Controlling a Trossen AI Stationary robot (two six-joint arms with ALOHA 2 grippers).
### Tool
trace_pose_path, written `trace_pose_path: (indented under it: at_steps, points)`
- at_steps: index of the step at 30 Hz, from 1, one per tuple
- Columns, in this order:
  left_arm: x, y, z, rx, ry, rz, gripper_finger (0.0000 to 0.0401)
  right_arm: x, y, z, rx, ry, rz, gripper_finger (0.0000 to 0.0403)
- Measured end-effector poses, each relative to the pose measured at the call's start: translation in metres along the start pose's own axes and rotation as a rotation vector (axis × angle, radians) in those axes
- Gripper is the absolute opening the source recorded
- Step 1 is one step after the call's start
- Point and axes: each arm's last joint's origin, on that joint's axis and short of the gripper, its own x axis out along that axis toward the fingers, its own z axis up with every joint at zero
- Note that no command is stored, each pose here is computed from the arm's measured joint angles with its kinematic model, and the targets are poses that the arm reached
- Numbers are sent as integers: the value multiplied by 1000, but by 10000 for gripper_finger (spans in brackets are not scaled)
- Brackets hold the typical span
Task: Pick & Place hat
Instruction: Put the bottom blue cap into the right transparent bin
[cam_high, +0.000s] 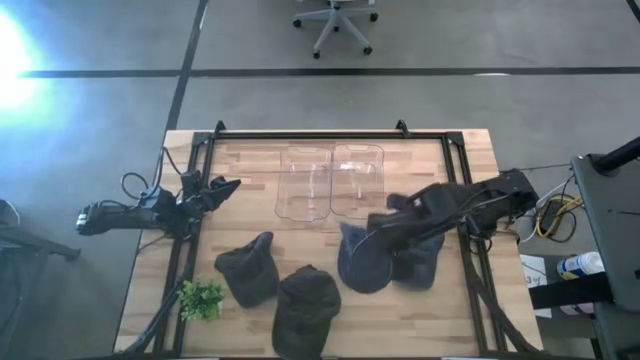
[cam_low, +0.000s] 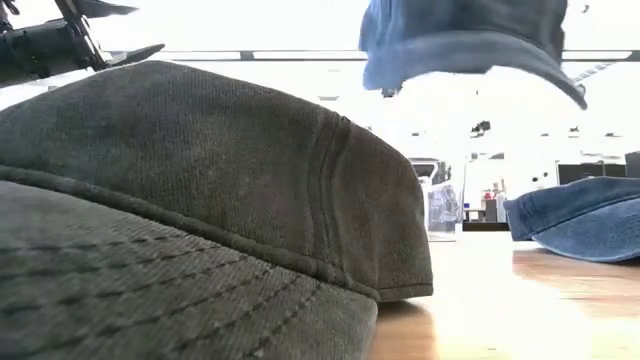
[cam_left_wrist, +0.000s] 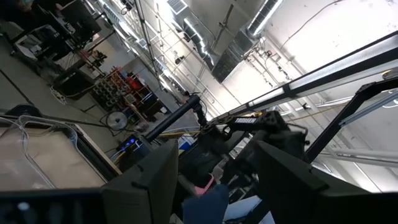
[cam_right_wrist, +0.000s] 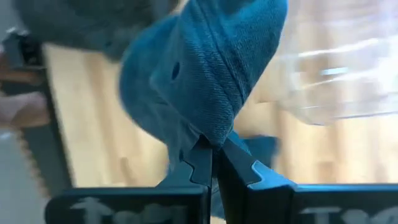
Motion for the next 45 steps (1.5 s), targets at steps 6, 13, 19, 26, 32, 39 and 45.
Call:
trace_pose_path:
  at_steps: [6,13,19,26,32,39,45]
  points:
    - [0,0,0,-1,0,0,204,-35,-18,9,-18,-197,-107,7]
    - [0,0,0,-1,1,0,204,-37,-56,24,-65,-238,-304,7]
    - [0,0,0,-1,1,0,204,-27,-95,35,-78,-177,-441,7]
    - [0,0,0,1,1,0,204,-14,-133,48,-92,-160,-488,7]
    - [0,0,0,2,1,0,204,9,-157,54,-111,-119,-481,7]
    - [0,0,0,4,7,-1,204,44,-177,50,-111,-38,-448,7]
    - [0,1,-1,6,12,4,204,72,-189,50,-132,-35,-410,7]
